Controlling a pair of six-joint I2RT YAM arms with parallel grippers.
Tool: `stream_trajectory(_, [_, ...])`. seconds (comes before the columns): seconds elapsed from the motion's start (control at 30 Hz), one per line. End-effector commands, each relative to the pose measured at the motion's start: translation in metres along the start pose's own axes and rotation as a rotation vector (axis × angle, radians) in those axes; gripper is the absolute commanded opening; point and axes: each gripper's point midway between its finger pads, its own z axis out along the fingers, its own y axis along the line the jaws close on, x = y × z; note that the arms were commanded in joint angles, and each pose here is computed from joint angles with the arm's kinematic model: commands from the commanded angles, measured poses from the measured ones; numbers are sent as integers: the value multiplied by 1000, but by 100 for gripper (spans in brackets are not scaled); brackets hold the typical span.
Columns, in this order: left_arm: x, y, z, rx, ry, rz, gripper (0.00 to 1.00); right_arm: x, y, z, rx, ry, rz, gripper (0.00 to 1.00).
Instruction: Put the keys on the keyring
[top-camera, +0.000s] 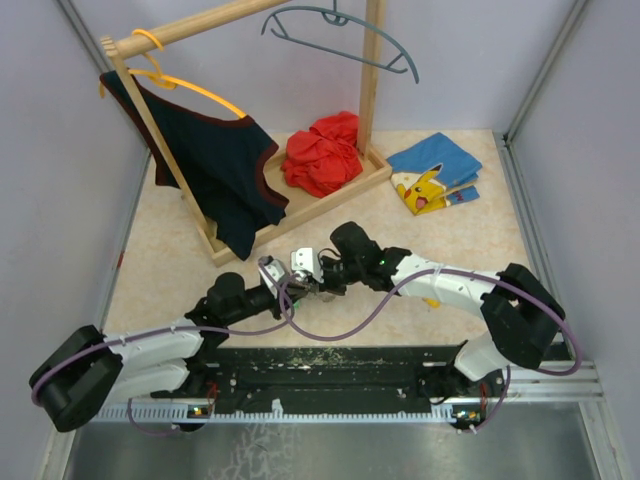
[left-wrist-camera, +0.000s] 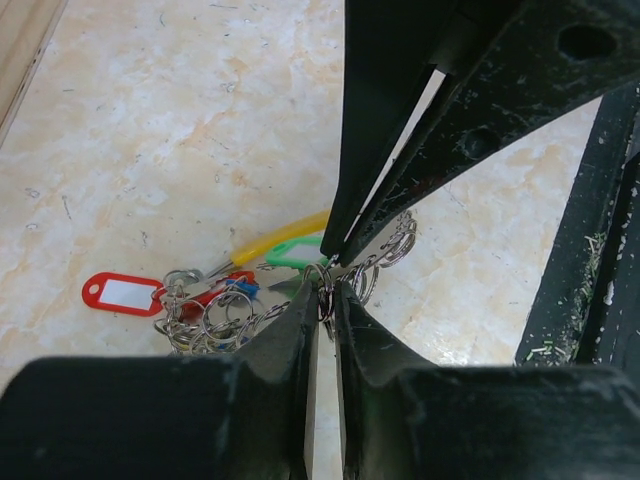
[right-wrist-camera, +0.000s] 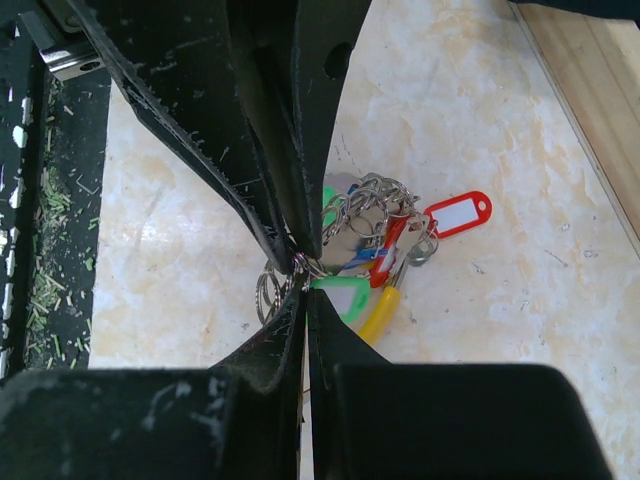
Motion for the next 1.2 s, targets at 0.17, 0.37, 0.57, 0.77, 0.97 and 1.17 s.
stream_trajectory(0.17, [-21,1,6,13,-58,34,7,-35,-11,-2,-9,-98,-41,0])
stream_trajectory(0.37, [-14,-8,4,66,-46,52,0,-22,-26,-3,26,-87,21,0])
stream_trajectory(0.57, [-15,-16,2,111,-70,70,0,2,-32,5,8,-38,101,0])
stream_trajectory(0.77, [-17,-20,3,135,-81,75,0,14,-28,18,-37,-5,135,0])
stream_trajectory(0.97, [-23,-21,-3,130,-126,76,0,22,-35,17,-13,14,172,0])
stream_trajectory(1.17, [-14,-16,-3,99,-98,63,0,8,-39,5,19,-20,135,0])
